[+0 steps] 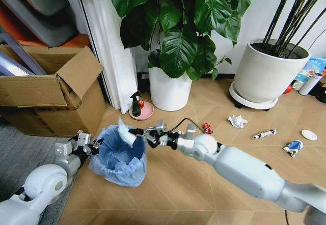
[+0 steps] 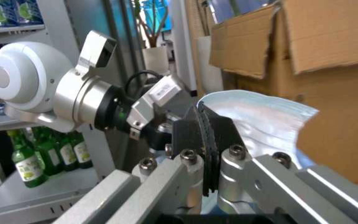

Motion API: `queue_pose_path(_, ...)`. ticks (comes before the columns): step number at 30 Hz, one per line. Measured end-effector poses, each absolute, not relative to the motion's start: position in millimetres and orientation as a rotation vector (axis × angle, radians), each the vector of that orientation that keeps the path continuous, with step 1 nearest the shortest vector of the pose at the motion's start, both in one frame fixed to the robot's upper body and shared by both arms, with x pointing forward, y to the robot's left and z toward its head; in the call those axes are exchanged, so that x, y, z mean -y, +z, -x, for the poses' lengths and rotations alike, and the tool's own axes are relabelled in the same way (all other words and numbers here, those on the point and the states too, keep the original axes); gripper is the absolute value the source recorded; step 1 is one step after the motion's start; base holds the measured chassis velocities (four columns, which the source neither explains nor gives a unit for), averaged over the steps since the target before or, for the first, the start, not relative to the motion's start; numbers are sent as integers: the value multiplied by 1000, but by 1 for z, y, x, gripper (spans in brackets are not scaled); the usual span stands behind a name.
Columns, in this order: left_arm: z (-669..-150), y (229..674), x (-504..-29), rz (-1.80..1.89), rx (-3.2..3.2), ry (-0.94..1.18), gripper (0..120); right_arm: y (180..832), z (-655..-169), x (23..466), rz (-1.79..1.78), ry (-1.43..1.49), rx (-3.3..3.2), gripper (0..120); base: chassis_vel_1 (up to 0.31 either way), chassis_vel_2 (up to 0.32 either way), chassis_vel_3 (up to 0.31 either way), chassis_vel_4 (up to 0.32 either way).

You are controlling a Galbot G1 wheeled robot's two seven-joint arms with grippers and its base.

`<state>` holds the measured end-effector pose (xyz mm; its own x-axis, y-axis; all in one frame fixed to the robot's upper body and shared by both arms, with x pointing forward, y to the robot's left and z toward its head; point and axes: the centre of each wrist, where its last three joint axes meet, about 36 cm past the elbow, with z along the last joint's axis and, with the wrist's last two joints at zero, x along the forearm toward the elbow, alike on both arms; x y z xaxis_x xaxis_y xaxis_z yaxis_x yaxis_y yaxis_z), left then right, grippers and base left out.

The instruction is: Pick up the trash bin and place the garbage on the floor into it.

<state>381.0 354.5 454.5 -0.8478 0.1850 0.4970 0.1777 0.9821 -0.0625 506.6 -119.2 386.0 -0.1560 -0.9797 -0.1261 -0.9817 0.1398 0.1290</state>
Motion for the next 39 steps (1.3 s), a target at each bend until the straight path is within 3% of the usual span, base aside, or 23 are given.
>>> queue_pose_path(7,-379,457,-355,249,2609,28,0,376,-505,100,2068,287,-2371,0,0,0,0,0)
queue_pose_path(18,-374,459,-355,241,2607,39,0,370,-503,108,2063,159,-2468,35,0,0,0,0)
queue_pose_path(22,-373,460,-356,235,2608,38,0,376,-507,119,2028,66,-2491,55,0,0,0,0)
queue_pose_path(26,-373,461,-358,224,2609,41,0,381,-508,124,1999,63,-2502,66,0,0,0,0)
queue_pose_path(27,-372,462,-360,213,2610,42,0,385,-509,137,1956,71,-2530,74,0,0,0,0)
queue_pose_path(34,-371,465,-365,188,2616,45,0,392,-509,196,1721,83,-2685,97,0,0,0,0)
queue_pose_path(39,-371,467,-366,182,2621,46,0,392,-504,232,1556,88,-2791,100,0,0,0,0)
